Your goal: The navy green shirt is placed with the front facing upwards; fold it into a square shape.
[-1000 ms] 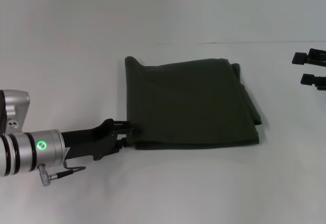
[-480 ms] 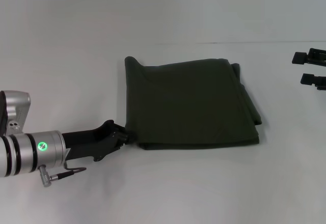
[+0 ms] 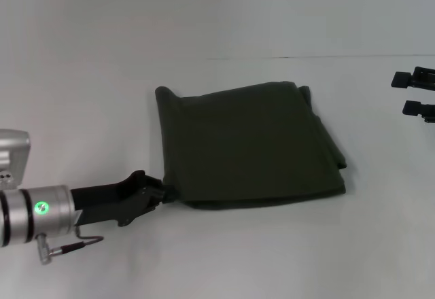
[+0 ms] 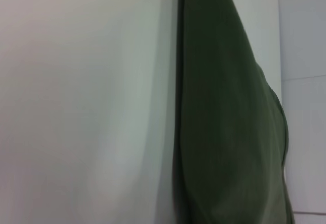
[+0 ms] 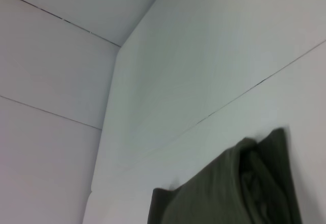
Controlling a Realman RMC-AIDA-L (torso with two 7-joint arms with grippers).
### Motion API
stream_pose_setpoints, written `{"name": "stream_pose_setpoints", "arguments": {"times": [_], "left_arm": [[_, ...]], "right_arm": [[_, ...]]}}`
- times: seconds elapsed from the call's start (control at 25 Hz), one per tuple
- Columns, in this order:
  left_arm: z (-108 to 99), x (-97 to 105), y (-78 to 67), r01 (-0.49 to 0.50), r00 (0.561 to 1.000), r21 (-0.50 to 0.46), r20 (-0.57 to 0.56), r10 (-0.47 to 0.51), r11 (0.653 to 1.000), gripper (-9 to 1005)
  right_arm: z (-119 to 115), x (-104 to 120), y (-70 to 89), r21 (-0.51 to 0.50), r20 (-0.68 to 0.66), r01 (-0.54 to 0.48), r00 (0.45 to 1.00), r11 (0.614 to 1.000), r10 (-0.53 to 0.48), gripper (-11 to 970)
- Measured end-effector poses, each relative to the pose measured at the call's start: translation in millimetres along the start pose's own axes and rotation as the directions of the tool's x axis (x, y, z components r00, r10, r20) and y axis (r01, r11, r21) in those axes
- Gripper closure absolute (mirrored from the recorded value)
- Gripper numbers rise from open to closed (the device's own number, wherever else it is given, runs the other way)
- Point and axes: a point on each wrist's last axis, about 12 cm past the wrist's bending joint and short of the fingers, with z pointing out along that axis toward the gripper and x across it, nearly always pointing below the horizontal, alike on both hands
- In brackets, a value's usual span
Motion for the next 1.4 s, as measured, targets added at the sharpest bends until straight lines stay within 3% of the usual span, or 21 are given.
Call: {"name": "stream_pose_setpoints", "arguments": {"times": [0.24, 0.52, 0.76, 0.96, 1.08, 1.16, 1.28, 1.4], "left_arm": [[-26, 9, 15.2, 0.027, 1.0, 0.002, 0.012, -0.027, 1.0, 900], [-36, 13, 23.2, 0.044, 0.999, -0.005, 0.011, -0.044, 0.999, 859], [-48, 11, 21.9, -0.05, 0.998, -0.021, -0.023, 0.05, 0.998, 824], [-83, 5, 23.5, -0.084, 0.996, -0.015, 0.002, 0.084, 0.996, 795], [-110, 0, 18.9, -0.151, 0.986, 0.049, 0.077, 0.147, 0.987, 738], [-120, -3, 13.0, -0.266, 0.96, 0.095, 0.121, 0.254, 0.959, 647], [-118, -9, 1.7, -0.499, 0.864, 0.107, 0.135, 0.485, 0.86, 528], [-111, -22, -7.5, -0.619, 0.784, 0.061, 0.103, 0.612, 0.783, 442]], "right_arm": [[-1, 1, -1.0, 0.001, 0.002, -0.004, 1.0, 1.0, 0.004, 67], [0, 1, -1.2, 0.002, 0.001, 0.001, 1.0, 1.0, -0.001, 66], [1, 3, -2.3, 0.006, -0.003, 0.035, 0.999, 0.999, -0.035, 65], [-3, 6, -6.2, 0.011, -0.002, 0.084, 0.996, 0.996, -0.084, 64], [-5, 8, -8.7, 0.014, 0.0, 0.139, 0.99, 0.99, -0.139, 63], [-6, 11, -11.2, 0.016, 0.003, 0.193, 0.981, 0.981, -0.193, 63], [-5, 15, -13.9, 0.024, -0.005, 0.258, 0.966, 0.966, -0.258, 75], [-1, 19, -15.4, 0.025, -0.018, 0.344, 0.939, 0.939, -0.344, 76]]}}
